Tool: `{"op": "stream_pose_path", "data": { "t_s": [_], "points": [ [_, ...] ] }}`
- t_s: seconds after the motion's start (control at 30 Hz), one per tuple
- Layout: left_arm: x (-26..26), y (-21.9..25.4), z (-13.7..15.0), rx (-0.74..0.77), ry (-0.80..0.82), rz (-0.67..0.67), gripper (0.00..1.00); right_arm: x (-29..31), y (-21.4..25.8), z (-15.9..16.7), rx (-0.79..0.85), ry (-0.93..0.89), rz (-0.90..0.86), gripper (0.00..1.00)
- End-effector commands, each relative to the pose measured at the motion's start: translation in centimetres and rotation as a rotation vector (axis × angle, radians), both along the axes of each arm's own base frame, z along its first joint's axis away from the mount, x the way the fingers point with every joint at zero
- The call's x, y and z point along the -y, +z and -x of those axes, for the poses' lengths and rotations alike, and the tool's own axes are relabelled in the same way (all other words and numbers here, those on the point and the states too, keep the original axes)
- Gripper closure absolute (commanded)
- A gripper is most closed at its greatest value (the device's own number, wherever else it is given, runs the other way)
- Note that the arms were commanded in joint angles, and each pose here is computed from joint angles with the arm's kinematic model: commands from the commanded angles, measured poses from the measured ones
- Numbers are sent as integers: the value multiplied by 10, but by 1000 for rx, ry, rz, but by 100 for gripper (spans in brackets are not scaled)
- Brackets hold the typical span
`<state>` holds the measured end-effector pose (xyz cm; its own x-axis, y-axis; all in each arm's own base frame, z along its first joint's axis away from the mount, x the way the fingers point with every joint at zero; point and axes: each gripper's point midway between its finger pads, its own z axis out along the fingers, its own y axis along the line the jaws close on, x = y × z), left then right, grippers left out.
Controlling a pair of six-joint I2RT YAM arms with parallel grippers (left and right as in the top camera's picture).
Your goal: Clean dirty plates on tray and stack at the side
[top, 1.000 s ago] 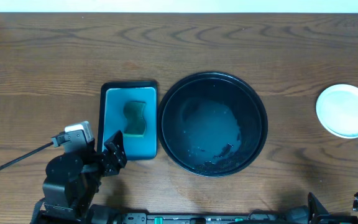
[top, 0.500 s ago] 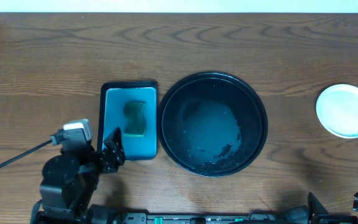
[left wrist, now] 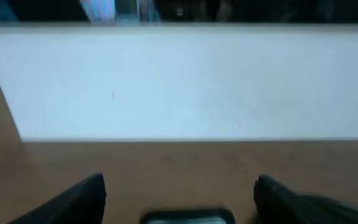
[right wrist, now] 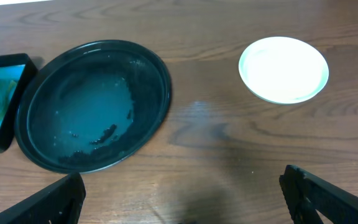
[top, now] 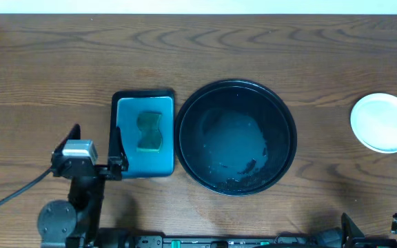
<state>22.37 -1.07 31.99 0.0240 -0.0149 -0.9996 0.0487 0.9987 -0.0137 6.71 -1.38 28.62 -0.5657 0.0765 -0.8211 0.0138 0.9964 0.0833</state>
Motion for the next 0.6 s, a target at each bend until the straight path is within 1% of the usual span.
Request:
{"op": "stream_pose_path", "data": {
  "t_s": [0.0,0.1,0.27,0.57],
  "points": [
    [0,-14,-4,57,0,-69,23,0,-1,-2,-11,-6,6,1],
    [0,-28,-6,97,1,-68,23,0,-1,-2,-11,-7,6,1],
    [3,-65,-8,107,-15,-68,23,0,-1,-2,-11,-6,6,1],
    [4,-99,-16,110,-17,-68,22,0,-1,-2,-11,-6,6,1]
  ]
}}
